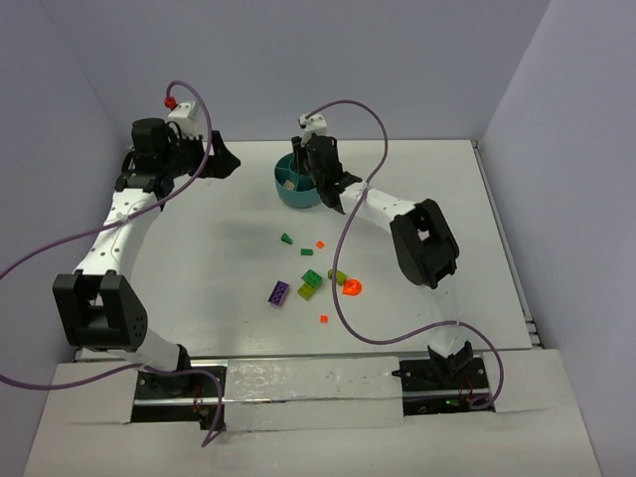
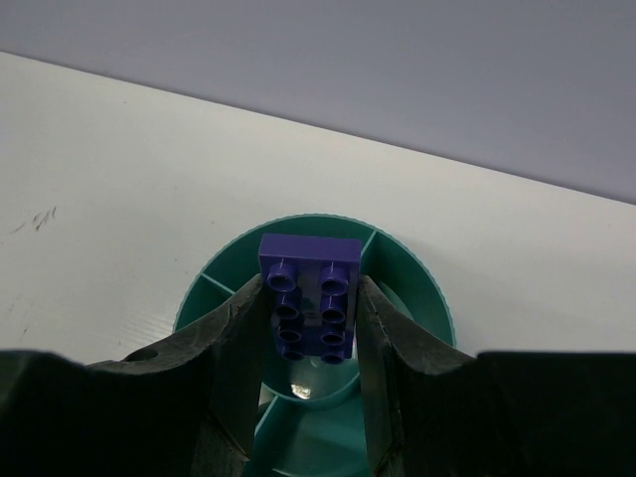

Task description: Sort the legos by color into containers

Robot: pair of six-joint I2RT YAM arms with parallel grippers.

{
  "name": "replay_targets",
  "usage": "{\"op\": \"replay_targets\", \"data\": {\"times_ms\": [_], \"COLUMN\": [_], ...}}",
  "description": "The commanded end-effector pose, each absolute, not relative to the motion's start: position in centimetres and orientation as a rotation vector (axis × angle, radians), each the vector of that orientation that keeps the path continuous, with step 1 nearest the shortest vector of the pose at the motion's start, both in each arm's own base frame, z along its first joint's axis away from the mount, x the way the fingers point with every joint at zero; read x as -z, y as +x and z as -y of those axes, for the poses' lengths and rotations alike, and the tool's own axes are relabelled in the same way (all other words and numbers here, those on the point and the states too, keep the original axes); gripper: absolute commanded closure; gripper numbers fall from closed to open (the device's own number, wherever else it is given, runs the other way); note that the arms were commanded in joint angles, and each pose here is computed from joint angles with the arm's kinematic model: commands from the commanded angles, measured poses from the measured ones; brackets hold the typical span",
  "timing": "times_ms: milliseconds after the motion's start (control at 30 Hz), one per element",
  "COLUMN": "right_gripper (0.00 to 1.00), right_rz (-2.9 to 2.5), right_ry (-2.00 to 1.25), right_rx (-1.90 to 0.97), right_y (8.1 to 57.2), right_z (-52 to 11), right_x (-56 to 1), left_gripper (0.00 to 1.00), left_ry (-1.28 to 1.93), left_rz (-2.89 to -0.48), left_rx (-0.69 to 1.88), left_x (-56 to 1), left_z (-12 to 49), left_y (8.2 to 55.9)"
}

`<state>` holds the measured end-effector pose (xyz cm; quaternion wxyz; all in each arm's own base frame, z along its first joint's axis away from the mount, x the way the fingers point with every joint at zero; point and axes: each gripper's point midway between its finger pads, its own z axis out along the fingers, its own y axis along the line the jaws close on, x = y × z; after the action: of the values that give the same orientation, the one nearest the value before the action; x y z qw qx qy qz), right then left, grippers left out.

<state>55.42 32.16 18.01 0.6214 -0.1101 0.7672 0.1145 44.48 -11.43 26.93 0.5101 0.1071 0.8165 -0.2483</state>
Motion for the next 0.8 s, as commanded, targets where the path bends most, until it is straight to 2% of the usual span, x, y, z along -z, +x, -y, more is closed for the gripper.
{"op": "replay_targets", "data": {"times_ms": [0, 267, 433, 567, 633, 767], "right_gripper": [0.83, 0.78, 0.54, 0.31, 0.25, 0.20], "right_rz": [-1.687, -1.701, -1.703, -1.708, -1.712, -1.710], "right_ry": [-0.219, -0.220, -0.217, -0.226, -0.223, -0.212], "right_rx": [-0.297, -0.317, -0.321, -0.337, -0.365, -0.413], "right_y": [56.7, 57.0, 57.0, 56.6, 56.2, 55.1], "right_z": [-32.6, -33.0, -33.1, -33.2, -33.4, -33.4], "right_x": [-20.1, -19.5, -19.5, -19.9, -20.8, -23.1], "left_gripper": [0.01, 0.01, 0.01, 0.01, 0.01, 0.01], "left_ry": [0.266, 0.284, 0.286, 0.288, 0.278, 0.301], "left_rz": [-1.935, -1.950, -1.966, -1.977, -1.985, -1.961], "left_rx": [0.585, 0.579, 0.579, 0.581, 0.577, 0.558], "left_x": [-28.2, -27.8, -27.4, -27.0, -26.6, -27.0], "left_z": [11.1, 11.1, 11.1, 11.1, 10.9, 10.7], "left_y": [45.2, 44.8, 44.7, 44.3, 43.9, 42.5]}}
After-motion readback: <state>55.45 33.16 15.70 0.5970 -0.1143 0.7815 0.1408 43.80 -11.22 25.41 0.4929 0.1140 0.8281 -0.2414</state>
